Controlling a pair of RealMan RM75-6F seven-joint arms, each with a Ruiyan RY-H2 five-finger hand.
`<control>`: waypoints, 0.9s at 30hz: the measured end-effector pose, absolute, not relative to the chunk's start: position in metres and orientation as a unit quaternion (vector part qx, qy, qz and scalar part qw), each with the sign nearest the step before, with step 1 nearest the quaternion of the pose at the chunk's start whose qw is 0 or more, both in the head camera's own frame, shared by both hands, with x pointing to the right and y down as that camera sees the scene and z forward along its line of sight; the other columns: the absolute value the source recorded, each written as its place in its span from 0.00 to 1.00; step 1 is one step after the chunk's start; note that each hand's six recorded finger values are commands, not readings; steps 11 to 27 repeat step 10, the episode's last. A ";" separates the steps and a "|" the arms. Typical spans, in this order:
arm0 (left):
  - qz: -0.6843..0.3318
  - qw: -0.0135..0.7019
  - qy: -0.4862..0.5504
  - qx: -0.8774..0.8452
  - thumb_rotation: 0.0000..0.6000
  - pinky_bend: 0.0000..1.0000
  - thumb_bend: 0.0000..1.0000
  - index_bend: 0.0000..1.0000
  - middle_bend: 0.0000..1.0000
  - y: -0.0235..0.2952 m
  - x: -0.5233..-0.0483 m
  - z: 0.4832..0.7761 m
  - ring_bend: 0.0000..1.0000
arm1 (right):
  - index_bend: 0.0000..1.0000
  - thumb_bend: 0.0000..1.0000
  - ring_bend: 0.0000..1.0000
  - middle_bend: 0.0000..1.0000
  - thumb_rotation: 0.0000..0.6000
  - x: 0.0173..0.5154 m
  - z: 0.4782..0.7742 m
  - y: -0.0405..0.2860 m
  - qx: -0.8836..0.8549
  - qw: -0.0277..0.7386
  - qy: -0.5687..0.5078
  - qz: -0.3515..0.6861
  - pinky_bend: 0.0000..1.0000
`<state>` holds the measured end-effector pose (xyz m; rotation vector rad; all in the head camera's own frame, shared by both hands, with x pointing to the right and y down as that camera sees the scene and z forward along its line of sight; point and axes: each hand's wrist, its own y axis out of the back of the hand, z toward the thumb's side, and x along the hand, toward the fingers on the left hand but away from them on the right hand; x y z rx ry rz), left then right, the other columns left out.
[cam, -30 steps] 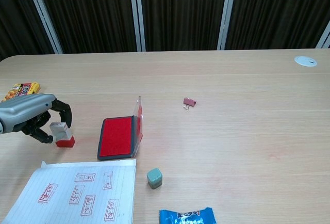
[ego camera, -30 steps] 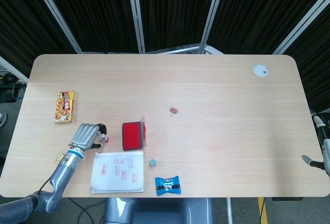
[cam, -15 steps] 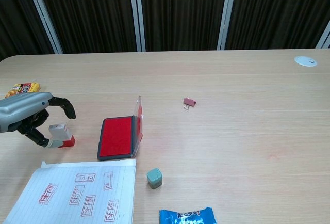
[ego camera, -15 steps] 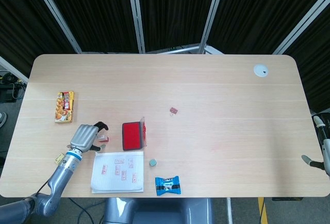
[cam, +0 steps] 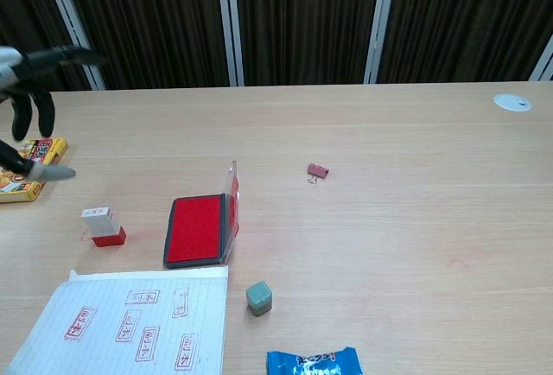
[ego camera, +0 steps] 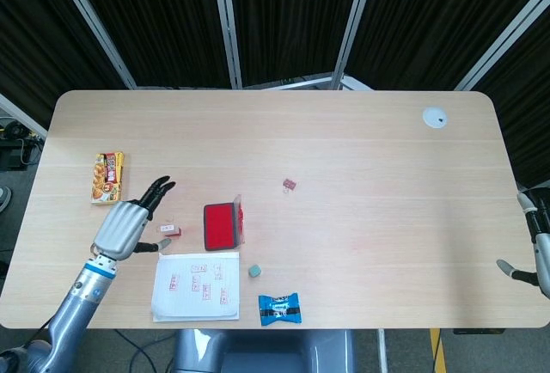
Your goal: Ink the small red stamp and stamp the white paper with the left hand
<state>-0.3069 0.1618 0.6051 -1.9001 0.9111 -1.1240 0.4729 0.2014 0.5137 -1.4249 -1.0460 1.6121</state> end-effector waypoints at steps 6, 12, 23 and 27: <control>-0.476 0.410 0.358 -0.691 1.00 0.00 0.00 0.00 0.00 0.168 -0.335 0.569 0.00 | 0.00 0.00 0.00 0.00 1.00 0.471 0.508 0.201 -0.558 0.369 -0.413 0.618 0.00; -0.522 0.421 0.357 -0.650 1.00 0.00 0.00 0.00 0.00 0.182 -0.368 0.551 0.00 | 0.00 0.00 0.00 0.00 1.00 0.473 0.503 0.200 -0.555 0.371 -0.420 0.615 0.00; -0.522 0.421 0.357 -0.650 1.00 0.00 0.00 0.00 0.00 0.182 -0.368 0.551 0.00 | 0.00 0.00 0.00 0.00 1.00 0.473 0.503 0.200 -0.555 0.371 -0.420 0.615 0.00; -0.522 0.421 0.357 -0.650 1.00 0.00 0.00 0.00 0.00 0.182 -0.368 0.551 0.00 | 0.00 0.00 0.00 0.00 1.00 0.473 0.503 0.200 -0.555 0.371 -0.420 0.615 0.00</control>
